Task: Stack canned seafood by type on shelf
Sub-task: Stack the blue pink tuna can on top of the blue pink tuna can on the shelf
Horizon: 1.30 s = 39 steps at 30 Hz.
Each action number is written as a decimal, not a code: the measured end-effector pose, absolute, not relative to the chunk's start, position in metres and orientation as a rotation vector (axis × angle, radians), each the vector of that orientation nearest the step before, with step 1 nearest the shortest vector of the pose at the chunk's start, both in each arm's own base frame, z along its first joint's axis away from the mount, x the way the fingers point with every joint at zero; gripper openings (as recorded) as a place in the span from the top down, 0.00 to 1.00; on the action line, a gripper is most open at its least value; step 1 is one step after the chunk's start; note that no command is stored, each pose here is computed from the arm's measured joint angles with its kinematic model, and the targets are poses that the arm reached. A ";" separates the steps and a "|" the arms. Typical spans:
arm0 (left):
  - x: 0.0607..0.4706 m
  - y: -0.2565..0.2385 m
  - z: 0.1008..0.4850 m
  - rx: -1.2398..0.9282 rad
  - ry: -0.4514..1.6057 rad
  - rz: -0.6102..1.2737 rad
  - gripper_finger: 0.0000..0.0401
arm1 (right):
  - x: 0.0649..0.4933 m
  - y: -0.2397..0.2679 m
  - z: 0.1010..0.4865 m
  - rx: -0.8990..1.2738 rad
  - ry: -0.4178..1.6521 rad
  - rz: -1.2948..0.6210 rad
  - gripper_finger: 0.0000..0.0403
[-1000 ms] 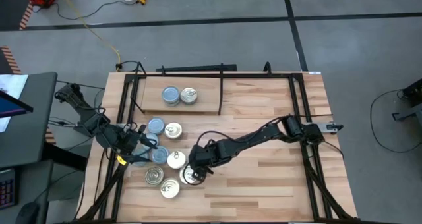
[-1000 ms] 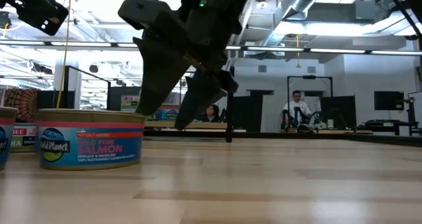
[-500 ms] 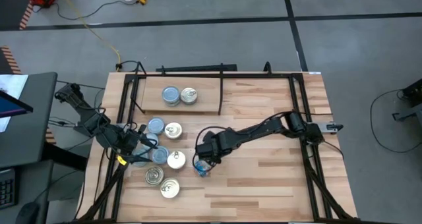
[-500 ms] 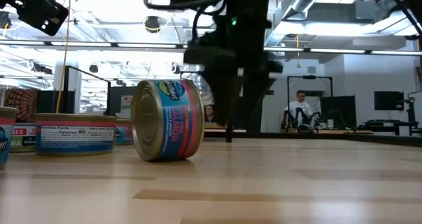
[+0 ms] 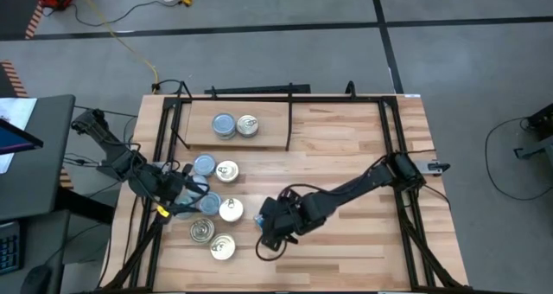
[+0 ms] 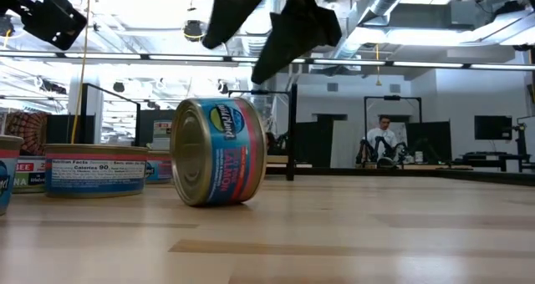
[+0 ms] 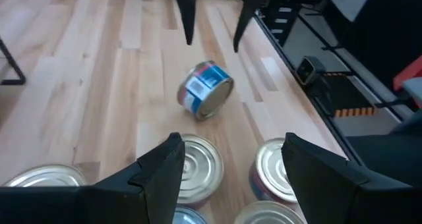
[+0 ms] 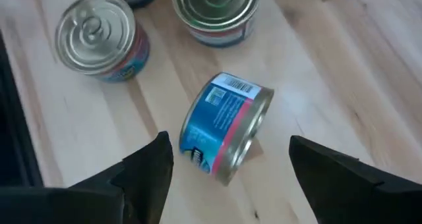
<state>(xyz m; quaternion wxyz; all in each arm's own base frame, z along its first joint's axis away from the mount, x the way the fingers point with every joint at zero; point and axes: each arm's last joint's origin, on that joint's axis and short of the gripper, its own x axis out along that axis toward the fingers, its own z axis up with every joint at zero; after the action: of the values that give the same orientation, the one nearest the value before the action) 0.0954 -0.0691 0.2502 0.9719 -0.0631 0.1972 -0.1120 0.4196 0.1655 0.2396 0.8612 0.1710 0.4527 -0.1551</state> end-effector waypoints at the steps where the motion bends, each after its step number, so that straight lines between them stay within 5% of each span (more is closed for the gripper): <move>1: 0.096 -0.069 0.250 -0.126 0.395 -0.216 0.40 | 0.419 0.167 0.239 0.353 0.942 -0.341 0.19; 21: 0.099 -0.062 0.255 -0.045 0.276 0.075 0.40 | 0.414 0.232 0.195 0.099 0.653 -0.518 0.19; 39: 0.099 -0.063 0.254 -0.042 0.290 0.026 0.40 | 0.414 0.223 0.169 0.126 0.665 -0.569 0.19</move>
<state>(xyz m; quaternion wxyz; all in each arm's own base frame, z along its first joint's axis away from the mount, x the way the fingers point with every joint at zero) 0.0993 -0.0633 0.2544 0.9892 -0.0211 0.1444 0.0127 0.4140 0.2225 0.1685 0.9039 0.0610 0.3219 -0.2751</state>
